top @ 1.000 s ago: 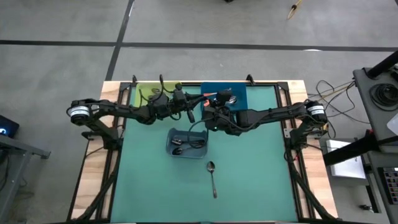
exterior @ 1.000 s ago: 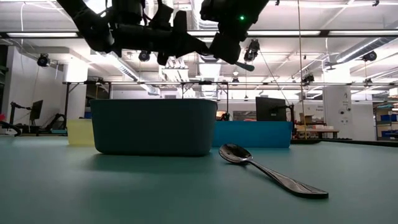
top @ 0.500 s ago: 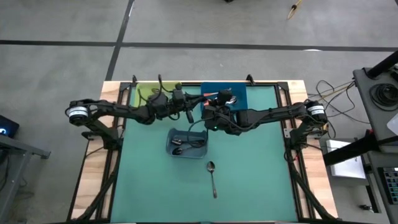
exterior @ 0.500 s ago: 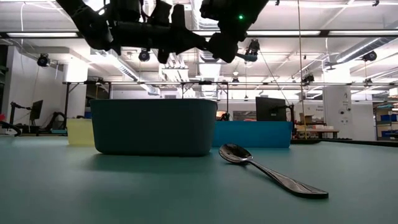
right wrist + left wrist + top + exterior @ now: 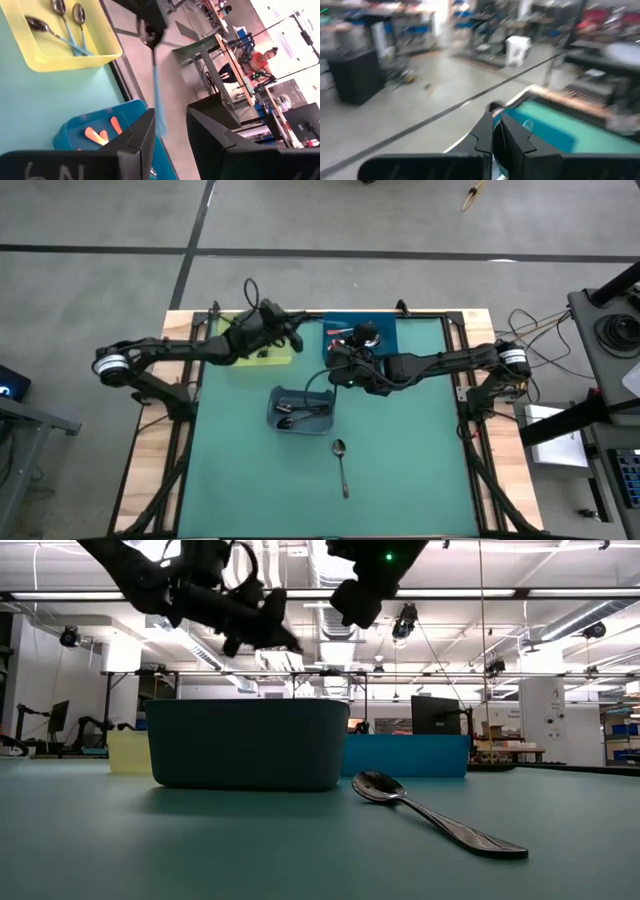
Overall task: Sort silverware by color (type)
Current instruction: Put the blue spoon into the green bin
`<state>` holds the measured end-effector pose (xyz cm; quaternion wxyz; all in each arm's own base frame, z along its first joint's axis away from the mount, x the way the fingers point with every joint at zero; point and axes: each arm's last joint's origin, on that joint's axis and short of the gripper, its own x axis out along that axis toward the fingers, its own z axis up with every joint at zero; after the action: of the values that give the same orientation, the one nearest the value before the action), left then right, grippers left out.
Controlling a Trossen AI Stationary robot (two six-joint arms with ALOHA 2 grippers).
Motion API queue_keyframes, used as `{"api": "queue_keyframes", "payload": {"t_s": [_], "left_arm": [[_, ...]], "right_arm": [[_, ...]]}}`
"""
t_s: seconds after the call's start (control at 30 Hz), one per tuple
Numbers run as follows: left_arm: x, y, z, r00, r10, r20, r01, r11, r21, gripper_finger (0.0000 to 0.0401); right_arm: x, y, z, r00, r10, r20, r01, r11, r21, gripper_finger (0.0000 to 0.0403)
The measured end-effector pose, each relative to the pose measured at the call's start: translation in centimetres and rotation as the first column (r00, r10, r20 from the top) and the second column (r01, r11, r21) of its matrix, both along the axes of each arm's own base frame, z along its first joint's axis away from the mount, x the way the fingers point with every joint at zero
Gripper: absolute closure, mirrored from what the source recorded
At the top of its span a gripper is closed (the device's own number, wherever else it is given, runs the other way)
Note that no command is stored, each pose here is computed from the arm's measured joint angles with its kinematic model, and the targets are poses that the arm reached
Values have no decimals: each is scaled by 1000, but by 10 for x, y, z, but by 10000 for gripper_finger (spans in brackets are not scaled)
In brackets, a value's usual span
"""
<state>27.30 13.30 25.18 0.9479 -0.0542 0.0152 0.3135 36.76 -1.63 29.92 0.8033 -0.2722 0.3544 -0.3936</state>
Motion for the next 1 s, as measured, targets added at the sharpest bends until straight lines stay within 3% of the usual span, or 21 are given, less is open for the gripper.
{"api": "queue_keyframes", "payload": {"t_s": [0.17, 0.33, 0.6, 0.87, 1.0], "left_arm": [[-28, 20, 6, 991, 103, -88, -108, 993, -49, 401], [-63, 21, 23, 973, 167, -157, -177, 983, -51, 401], [-119, 17, 31, 904, 266, -334, -323, 938, -127, 401], [-138, 16, 21, 810, 351, -469, -465, 873, -149, 401], [-138, 18, 15, 789, 344, -509, -481, 862, -163, 401]], "right_arm": [[-4, -8, 8, 999, -23, 28, 23, 1000, 1, 297], [-7, -32, 8, 996, -81, 32, 81, 997, 13, 300], [-13, -75, -2, 996, -70, 61, 58, 982, 177, 296], [-17, -88, -3, 990, -117, 81, 98, 974, 202, 302], [-18, -89, -5, 988, -122, 99, 98, 970, 222, 303]]}}
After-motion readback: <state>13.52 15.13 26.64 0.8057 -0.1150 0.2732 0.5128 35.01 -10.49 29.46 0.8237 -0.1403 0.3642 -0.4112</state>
